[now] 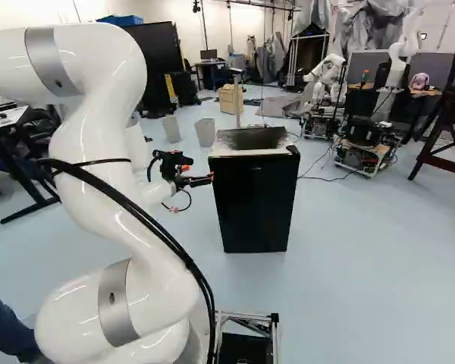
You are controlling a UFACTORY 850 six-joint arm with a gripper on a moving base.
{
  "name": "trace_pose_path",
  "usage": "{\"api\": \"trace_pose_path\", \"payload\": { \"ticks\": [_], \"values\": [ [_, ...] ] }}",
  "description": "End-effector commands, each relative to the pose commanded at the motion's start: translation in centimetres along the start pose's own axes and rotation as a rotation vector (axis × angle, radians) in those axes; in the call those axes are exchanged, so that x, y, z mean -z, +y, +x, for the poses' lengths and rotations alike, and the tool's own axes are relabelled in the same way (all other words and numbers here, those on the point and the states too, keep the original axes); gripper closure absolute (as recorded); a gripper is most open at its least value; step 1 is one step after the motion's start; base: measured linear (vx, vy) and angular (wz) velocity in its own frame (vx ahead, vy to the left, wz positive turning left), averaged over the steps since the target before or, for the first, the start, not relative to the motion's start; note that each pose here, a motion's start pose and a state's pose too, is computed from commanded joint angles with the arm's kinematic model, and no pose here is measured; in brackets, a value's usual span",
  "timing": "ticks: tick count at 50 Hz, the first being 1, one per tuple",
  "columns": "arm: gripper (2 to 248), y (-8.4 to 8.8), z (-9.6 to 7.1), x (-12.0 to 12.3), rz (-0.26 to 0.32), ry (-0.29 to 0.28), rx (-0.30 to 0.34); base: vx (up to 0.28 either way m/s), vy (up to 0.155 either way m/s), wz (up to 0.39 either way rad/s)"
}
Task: Grab a drink from the fridge
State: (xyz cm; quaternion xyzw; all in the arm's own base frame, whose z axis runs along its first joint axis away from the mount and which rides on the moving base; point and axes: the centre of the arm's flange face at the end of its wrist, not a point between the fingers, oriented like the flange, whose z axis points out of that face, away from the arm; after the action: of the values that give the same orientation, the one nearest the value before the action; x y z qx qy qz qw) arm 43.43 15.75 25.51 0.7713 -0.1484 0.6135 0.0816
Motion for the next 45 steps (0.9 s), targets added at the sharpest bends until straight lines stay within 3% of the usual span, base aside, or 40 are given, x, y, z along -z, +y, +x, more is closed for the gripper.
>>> {"api": "trace_pose_path", "payload": {
  "ticks": [17, 45],
  "values": [
    [3, -1.8, 0.0, -0.7, -0.077, 0.049, -0.041, 0.000, 0.000, 0.000],
    [3, -3.0, 0.2, -2.3, -0.233, 0.121, -0.111, 0.000, 0.000, 0.000]
  ]
}}
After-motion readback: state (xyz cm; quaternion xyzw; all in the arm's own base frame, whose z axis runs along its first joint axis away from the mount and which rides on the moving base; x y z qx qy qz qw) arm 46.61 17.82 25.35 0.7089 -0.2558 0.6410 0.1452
